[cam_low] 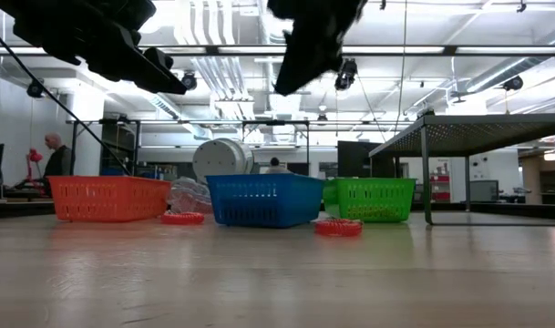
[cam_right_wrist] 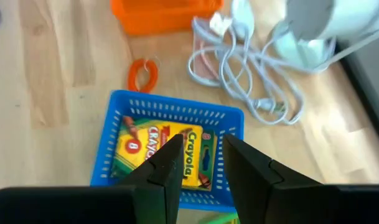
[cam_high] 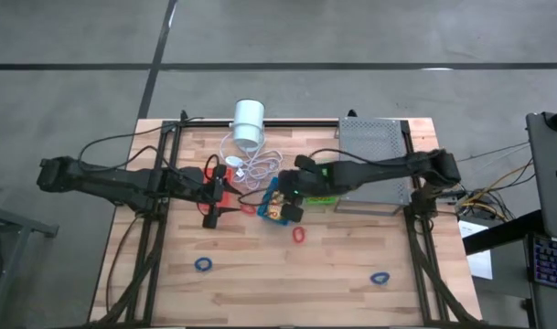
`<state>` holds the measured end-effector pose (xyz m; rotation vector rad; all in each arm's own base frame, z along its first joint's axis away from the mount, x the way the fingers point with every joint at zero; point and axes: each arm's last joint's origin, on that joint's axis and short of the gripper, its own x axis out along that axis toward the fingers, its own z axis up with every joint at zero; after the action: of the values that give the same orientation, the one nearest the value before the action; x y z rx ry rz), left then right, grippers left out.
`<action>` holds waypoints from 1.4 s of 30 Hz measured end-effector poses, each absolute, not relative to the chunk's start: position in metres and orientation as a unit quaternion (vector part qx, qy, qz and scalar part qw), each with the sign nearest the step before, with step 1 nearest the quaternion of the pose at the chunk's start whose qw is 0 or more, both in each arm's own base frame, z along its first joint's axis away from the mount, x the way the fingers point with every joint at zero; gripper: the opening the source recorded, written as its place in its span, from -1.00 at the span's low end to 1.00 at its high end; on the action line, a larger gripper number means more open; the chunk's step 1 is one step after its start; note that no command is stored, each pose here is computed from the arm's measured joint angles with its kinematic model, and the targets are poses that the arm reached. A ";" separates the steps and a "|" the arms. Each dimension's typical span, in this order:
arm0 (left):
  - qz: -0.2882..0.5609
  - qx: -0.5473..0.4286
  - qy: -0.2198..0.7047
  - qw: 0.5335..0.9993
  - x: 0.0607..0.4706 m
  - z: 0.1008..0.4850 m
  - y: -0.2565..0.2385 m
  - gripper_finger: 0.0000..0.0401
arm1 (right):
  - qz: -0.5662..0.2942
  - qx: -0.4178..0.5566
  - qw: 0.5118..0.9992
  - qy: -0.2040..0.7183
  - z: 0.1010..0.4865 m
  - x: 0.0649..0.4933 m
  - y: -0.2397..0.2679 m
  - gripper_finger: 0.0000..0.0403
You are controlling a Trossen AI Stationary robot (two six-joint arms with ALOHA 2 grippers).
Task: Pick & Place Office Desk Supplies
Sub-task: Put the blue spring keychain into the orange bin
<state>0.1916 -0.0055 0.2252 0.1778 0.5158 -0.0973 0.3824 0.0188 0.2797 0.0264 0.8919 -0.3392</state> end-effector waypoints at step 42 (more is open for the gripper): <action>-0.048 0.088 0.259 0.961 0.191 0.224 -0.005 0.15 | -0.137 -0.084 0.959 0.234 0.276 0.216 0.094 -0.45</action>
<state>0.1913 -0.0053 0.2245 0.1774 0.5247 -0.0978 0.2164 0.0941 0.2758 -0.1709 0.4751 -0.2783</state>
